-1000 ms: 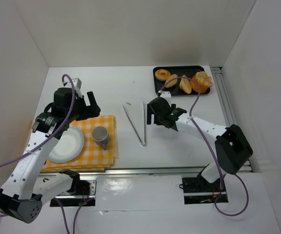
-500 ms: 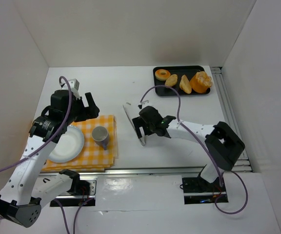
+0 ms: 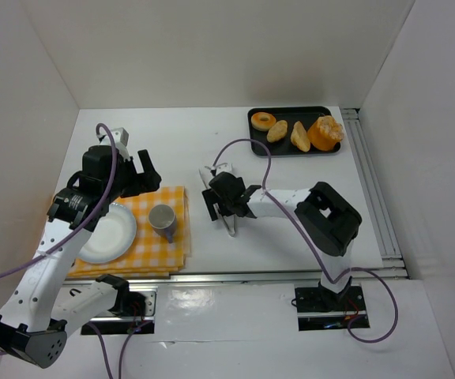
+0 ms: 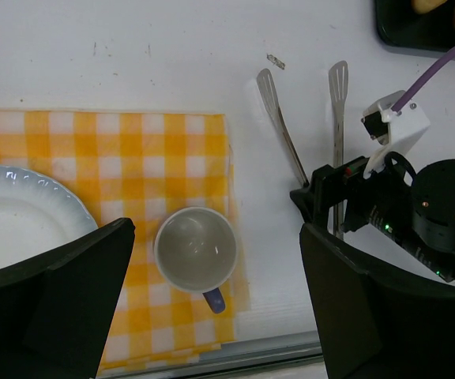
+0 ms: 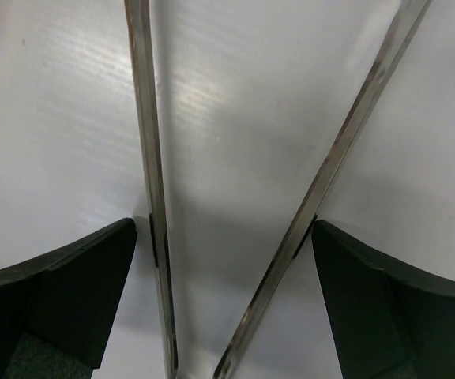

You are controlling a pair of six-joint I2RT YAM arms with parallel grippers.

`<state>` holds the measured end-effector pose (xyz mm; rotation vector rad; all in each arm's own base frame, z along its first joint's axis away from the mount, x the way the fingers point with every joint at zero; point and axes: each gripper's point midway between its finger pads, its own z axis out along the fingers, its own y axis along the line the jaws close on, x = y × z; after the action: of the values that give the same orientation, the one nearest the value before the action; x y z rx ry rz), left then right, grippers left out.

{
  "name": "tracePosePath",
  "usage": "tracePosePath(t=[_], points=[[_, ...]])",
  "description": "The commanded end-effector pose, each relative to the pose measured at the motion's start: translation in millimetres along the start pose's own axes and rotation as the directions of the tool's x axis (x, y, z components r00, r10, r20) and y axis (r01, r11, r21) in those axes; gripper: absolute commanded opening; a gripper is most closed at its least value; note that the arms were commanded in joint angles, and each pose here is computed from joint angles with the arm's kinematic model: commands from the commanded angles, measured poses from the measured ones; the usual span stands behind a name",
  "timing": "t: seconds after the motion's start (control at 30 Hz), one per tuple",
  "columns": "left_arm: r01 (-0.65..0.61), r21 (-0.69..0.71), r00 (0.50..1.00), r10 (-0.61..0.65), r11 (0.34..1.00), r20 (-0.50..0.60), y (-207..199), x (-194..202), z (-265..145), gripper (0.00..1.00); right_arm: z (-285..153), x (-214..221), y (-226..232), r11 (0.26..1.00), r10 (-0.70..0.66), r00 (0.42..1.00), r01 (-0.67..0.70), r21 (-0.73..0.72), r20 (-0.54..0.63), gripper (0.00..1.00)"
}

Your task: Place the bread

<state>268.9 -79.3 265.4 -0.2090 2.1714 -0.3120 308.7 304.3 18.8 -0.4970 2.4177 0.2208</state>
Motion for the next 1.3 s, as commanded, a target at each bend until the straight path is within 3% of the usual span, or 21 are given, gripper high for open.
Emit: tracePosePath(t=[0.0, 0.1, 0.2, 0.23, 0.37, 0.4, 0.43, 0.7, 0.87, 1.1, 1.17, 1.27], points=[[0.001, 0.023, 0.999, -0.002, 1.0, 0.034, -5.6, -7.7, -0.7, 0.99, 15.5, -18.2, 2.7, 0.996, 0.07, 0.994, -0.074, 0.043, 0.083, 0.99], [0.001, 0.023, 0.999, -0.002, 1.0, 0.034, -5.6, -7.7, -0.7, 0.99, 21.3, -19.6, 0.5, 0.993, 0.094, 0.99, -0.101, 0.063, 0.102, 0.92], [0.002, 0.027, 0.999, -0.003, 1.0, 0.042, -6.6, -9.8, -0.5, 0.99, 14.9, -22.1, -1.1, 0.989, 0.126, 0.983, -0.134, 0.056, 0.131, 0.71], [0.002, 0.027, 0.999, -0.003, 1.0, 0.042, -6.6, -9.8, -0.5, 0.99, 14.9, -22.1, -1.1, 0.989, 0.126, 0.983, -0.134, 0.056, 0.131, 0.57], [0.002, 0.017, 0.999, -0.003, 1.0, 0.046, -4.9, -10.6, -0.3, 0.99, 2.6, -37.2, -0.7, 0.989, 0.126, 0.979, -0.135, 0.051, 0.161, 0.31], [0.003, 0.021, 0.999, -0.004, 1.0, 0.055, -5.1, -11.8, -2.9, 0.99, -4.7, -45.5, -2.1, 0.988, 0.129, 0.976, -0.141, 0.058, 0.177, 0.2], [-0.006, 0.02, 0.998, 0.005, 1.0, 0.055, -4.8, -11.8, -2.9, 0.99, -11.2, -51.1, -1.7, 0.988, 0.13, 0.975, -0.143, 0.055, 0.182, 0.17], [-0.013, 0.02, 0.997, 0.012, 1.0, 0.082, -5.3, -20.1, -10.5, 0.99, -91.0, -125.7, -29.9, 0.979, 0.194, 0.928, -0.203, -0.004, 0.32, 0.17], [-0.013, 0.032, 0.996, 0.01, 0.999, 0.086, -8.1, -22.6, -12.5, 0.99, -111.2, -170.3, -105.6, 0.946, 0.302, 0.883, -0.324, 0.0, 0.36, 0.2], [-0.016, 0.056, 0.998, 0.012, 0.998, 0.064, -13.4, -20.0, -7.1, 0.99, -89.0, -194.6, -177.6, 0.898, 0.433, 0.851, -0.435, -0.064, 0.296, 0.27], [-0.011, 0.057, 0.998, 0.008, 0.998, 0.063, -12.5, -20.5, -7.0, 0.99, -83.7, -200.6, -194.3, 0.881, 0.469, 0.835, -0.464, -0.09, 0.288, 0.38], [-0.011, 0.061, 0.997, 0.007, 0.998, 0.073, -13.0, -22.6, -12.7, 0.99, -75.8, -201.8, -212.7, 0.863, 0.502, 0.819, -0.496, -0.096, 0.278, 0.42]])
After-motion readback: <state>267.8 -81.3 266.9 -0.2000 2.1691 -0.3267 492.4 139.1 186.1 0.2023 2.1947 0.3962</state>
